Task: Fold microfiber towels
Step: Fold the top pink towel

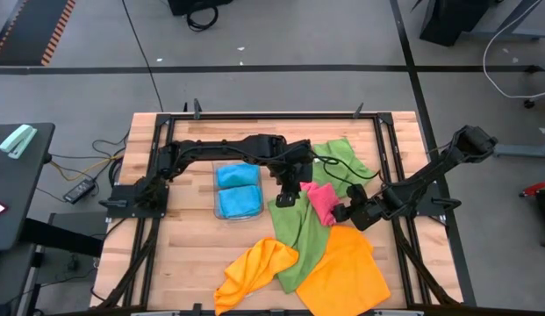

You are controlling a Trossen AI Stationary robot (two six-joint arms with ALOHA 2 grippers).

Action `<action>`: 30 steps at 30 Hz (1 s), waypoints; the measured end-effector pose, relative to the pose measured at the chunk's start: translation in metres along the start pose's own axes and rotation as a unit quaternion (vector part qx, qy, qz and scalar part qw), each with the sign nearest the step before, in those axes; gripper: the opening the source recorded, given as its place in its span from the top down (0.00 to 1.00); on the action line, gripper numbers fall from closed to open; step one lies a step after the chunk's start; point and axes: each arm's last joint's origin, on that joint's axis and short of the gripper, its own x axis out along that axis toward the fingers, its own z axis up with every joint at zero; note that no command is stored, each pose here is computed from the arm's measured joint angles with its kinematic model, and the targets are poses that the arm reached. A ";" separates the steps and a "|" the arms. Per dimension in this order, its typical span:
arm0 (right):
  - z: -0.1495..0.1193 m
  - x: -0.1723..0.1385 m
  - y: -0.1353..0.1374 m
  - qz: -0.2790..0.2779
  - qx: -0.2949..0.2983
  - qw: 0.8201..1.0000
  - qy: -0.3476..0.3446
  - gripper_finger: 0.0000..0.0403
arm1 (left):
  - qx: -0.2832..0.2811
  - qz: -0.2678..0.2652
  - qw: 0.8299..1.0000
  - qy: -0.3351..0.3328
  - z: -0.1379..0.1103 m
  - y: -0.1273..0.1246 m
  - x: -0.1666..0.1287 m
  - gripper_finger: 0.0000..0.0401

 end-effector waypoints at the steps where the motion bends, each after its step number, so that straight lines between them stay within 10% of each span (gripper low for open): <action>1: 0.000 0.000 0.000 0.000 -0.001 1.000 0.000 0.35 | -0.002 0.000 1.000 0.001 0.000 0.000 0.000 0.68; 30: 0.002 -0.008 -0.001 -0.015 -0.007 0.999 0.030 0.35 | -0.030 -0.001 1.000 0.001 0.000 -0.001 0.000 0.70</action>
